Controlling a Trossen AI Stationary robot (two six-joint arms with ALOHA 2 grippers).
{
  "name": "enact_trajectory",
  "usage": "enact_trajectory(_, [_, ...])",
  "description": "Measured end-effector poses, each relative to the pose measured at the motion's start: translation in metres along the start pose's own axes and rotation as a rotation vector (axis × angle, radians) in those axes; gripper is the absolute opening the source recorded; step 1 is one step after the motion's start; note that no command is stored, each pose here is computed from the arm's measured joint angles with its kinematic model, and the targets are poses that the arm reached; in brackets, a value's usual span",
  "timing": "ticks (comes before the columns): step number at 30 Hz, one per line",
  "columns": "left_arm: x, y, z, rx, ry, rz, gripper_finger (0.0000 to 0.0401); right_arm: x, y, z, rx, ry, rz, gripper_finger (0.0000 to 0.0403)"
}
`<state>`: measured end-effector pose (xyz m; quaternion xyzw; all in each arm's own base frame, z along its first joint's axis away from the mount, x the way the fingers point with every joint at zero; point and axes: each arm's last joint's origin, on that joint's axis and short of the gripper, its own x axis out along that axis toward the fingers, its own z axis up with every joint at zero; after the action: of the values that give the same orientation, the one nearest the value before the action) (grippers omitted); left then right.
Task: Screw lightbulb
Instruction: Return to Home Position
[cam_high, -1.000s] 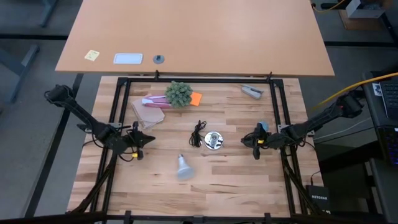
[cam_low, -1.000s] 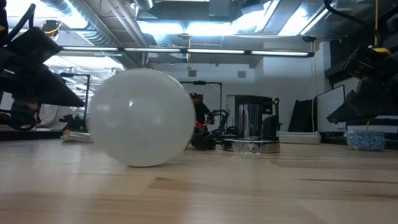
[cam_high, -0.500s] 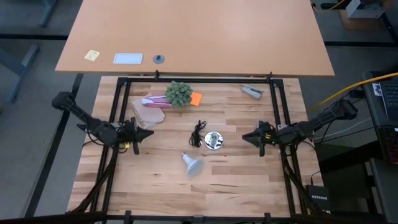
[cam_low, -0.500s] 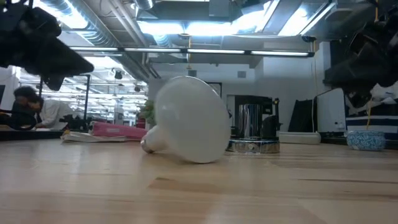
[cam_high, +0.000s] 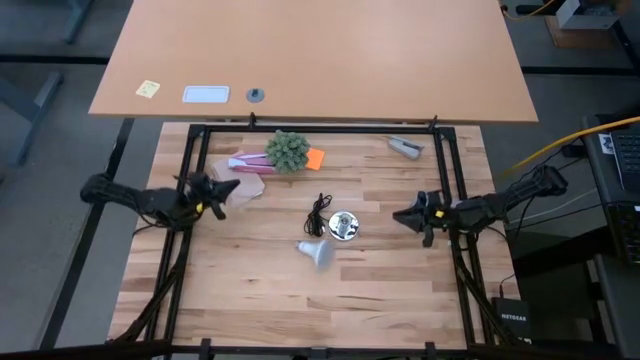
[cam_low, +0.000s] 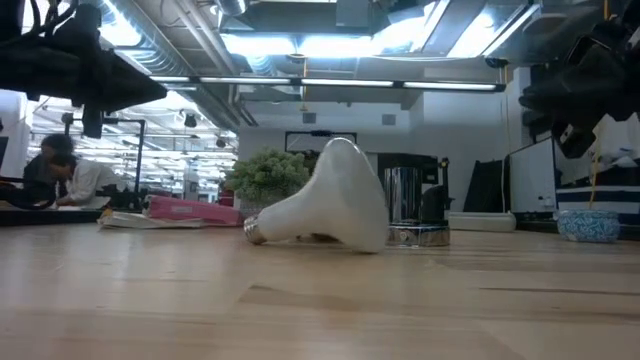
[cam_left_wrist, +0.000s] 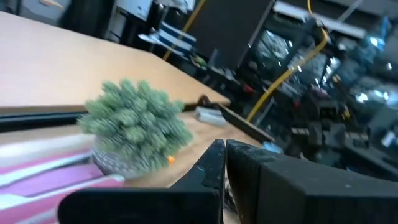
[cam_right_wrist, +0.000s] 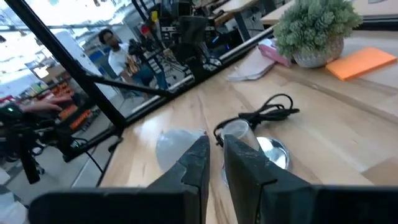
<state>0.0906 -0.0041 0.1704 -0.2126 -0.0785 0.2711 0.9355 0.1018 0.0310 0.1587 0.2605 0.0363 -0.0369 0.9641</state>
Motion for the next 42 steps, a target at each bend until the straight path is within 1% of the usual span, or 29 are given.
enact_trajectory(6, [0.003,0.005,0.003,-0.009,-0.037,0.053,0.0004,-0.002,-0.006,0.011,0.04,-0.101,-0.037,0.0053])
enact_trajectory(15, [0.003,0.005,0.003,-0.008,-0.04,0.059,0.0004,-0.007,-0.017,0.027,0.086,-0.27,-0.112,0.0053])
enact_trajectory(18, [0.003,0.005,0.003,-0.008,-0.039,0.058,0.0004,-0.007,-0.019,0.028,0.086,-0.284,-0.132,0.0053])
enact_trajectory(42, [0.003,0.005,0.003,-0.008,-0.039,0.058,0.0004,-0.007,-0.019,0.028,0.085,-0.28,-0.13,0.0053])
